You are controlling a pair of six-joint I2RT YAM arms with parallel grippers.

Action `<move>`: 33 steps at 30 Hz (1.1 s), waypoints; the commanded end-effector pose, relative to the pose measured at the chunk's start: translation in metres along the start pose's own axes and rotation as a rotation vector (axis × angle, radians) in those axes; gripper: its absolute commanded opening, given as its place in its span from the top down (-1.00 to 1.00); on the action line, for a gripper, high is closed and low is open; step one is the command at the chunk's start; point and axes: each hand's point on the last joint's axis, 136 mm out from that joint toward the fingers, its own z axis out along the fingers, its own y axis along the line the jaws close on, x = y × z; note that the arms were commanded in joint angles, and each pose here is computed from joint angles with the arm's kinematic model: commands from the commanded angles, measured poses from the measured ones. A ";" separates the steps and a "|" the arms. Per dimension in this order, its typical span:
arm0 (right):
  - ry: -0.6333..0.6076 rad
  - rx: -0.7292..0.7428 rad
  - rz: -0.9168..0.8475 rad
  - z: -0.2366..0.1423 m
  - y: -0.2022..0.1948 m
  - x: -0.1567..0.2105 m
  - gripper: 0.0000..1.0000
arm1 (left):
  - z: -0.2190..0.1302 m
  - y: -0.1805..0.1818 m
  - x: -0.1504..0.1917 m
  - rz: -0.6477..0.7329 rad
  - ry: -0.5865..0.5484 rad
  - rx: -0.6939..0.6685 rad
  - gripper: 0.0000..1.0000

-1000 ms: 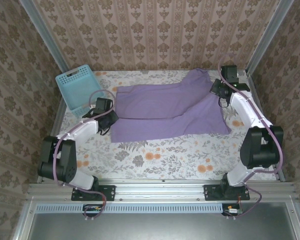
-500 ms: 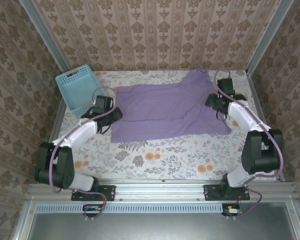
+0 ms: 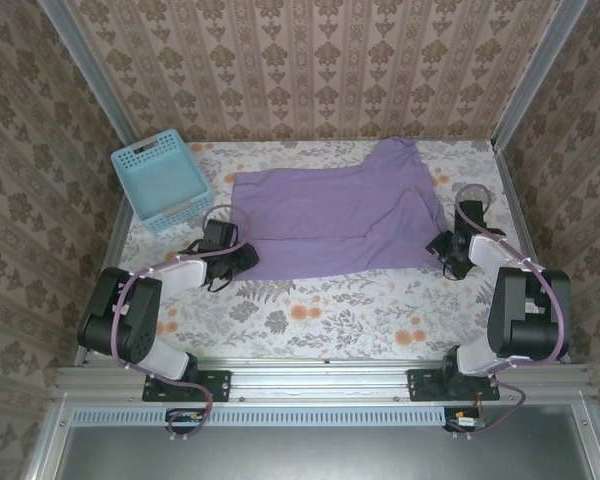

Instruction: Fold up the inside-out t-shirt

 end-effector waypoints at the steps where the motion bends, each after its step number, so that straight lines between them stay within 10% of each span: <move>1: -0.012 -0.013 0.082 0.011 -0.001 -0.012 -0.29 | 0.011 0.037 0.023 -0.060 0.072 -0.085 0.02; 19: -0.066 -0.134 -0.026 -0.030 0.020 0.006 -0.16 | -0.003 0.031 0.016 -0.035 0.046 -0.058 -0.04; 33: 0.023 -0.034 0.149 0.029 -0.015 -0.001 -0.09 | -0.004 0.069 0.021 -0.115 0.047 -0.149 -0.05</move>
